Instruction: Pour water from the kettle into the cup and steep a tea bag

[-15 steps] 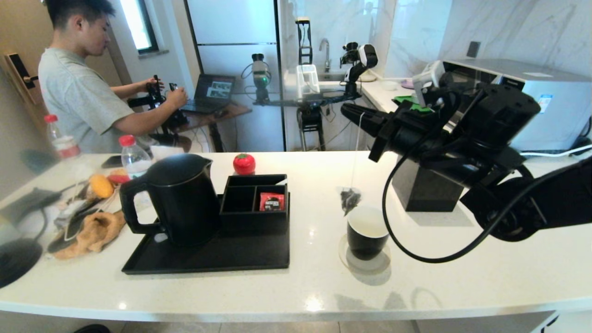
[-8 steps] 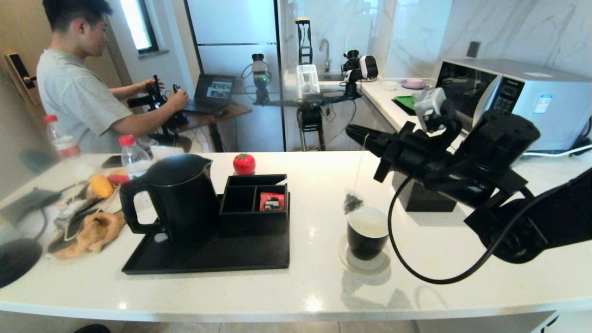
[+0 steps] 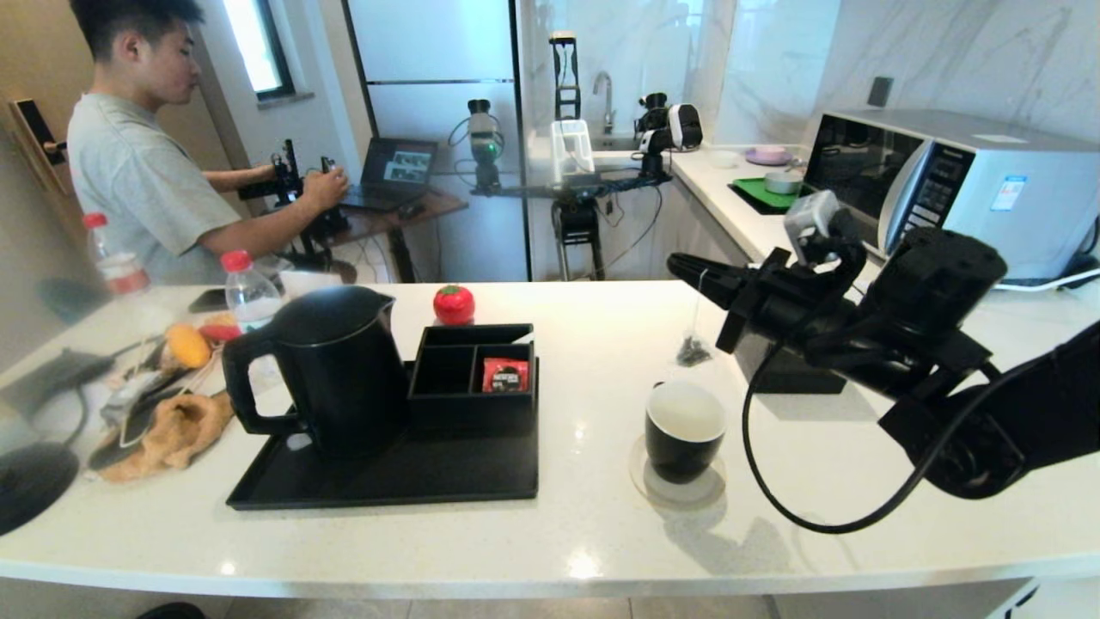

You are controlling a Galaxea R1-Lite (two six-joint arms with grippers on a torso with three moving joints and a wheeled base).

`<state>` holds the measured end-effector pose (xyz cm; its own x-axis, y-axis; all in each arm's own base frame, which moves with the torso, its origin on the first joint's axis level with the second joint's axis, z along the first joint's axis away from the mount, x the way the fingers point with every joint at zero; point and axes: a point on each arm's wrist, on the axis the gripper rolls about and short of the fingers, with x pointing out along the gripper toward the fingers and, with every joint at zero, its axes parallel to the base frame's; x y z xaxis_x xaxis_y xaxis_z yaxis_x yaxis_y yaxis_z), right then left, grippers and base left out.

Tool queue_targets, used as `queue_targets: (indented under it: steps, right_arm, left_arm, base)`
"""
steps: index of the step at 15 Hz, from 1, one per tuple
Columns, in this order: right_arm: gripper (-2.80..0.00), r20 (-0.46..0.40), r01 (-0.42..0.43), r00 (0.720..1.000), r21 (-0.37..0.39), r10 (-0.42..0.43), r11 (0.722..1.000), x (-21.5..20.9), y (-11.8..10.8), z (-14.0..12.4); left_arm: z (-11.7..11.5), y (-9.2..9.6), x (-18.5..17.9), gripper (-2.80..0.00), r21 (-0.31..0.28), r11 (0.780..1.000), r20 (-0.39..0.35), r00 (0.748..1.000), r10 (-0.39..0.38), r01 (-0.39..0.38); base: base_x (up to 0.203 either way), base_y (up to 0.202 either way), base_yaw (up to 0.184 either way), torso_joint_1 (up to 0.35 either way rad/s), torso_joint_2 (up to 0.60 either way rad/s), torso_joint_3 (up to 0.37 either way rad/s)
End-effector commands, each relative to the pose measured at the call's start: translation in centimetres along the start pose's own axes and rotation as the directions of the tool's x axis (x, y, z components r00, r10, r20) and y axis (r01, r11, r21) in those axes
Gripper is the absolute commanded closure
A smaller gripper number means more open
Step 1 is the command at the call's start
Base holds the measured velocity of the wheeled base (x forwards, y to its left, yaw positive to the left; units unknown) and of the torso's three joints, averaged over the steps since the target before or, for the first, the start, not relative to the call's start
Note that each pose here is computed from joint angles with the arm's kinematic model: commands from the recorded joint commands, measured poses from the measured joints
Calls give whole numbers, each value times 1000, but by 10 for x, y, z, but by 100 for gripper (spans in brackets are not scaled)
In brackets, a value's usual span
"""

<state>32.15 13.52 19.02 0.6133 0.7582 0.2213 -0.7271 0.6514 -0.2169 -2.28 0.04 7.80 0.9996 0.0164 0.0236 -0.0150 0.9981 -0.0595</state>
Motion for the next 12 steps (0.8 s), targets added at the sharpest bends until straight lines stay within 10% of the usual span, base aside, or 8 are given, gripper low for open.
queue_targets:
  steps: [1,12]
  right_arm:
    - [0,-11,7,1000,2,-7,1000,-6,-1,-6]
    - [0,-43,20,999,46,-18,999,-26,7,-29]
  left_arm:
    - [0,0,0,0,-1,1000,1,1000,0,0]
    - [0,0,0,0,-1,1000,2,1000,0,0]
  base:
    - [0,0,0,0,0,0]
    - [0,0,0,0,0,0]
